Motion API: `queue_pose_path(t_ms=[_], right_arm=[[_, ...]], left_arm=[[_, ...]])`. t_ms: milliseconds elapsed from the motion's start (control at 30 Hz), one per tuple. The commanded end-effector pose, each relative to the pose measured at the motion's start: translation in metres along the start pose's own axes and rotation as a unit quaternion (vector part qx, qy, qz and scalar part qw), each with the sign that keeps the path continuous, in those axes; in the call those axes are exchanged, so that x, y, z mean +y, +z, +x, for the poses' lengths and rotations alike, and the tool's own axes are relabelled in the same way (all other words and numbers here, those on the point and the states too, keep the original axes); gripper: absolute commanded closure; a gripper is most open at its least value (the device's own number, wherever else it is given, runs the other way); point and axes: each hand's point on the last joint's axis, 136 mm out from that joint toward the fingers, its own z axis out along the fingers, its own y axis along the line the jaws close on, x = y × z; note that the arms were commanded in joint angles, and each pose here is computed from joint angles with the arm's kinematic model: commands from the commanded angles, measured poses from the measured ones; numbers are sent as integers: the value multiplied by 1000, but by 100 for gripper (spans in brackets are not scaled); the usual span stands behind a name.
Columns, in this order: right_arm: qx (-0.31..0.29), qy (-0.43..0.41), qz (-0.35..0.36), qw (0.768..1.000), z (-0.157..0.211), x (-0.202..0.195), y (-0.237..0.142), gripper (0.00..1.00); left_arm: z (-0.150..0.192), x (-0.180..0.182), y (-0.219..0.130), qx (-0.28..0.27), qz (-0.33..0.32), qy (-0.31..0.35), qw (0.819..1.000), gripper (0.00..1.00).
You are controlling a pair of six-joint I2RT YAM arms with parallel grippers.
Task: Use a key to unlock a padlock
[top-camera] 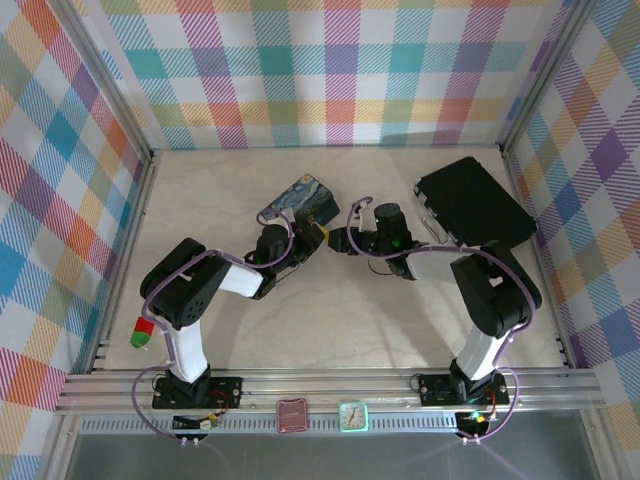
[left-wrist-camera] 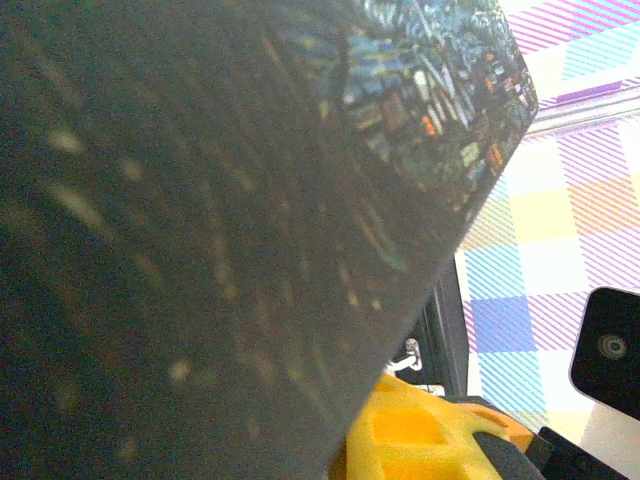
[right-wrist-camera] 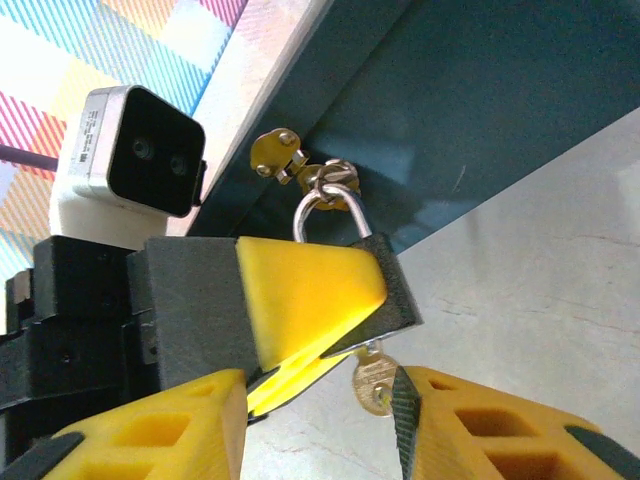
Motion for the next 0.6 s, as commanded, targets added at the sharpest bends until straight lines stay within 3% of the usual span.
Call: queue_pose_path(t_ms=[0,567], right_arm=[[-13,-21,17,1000,5,-7,-12,59],[-14,-37,-54,998,-5,18,-8,68]], left_arm=[[-5,-44,-9,8,63,-1,998,100],[-2,-50,-11,22,64,-3,998,100]])
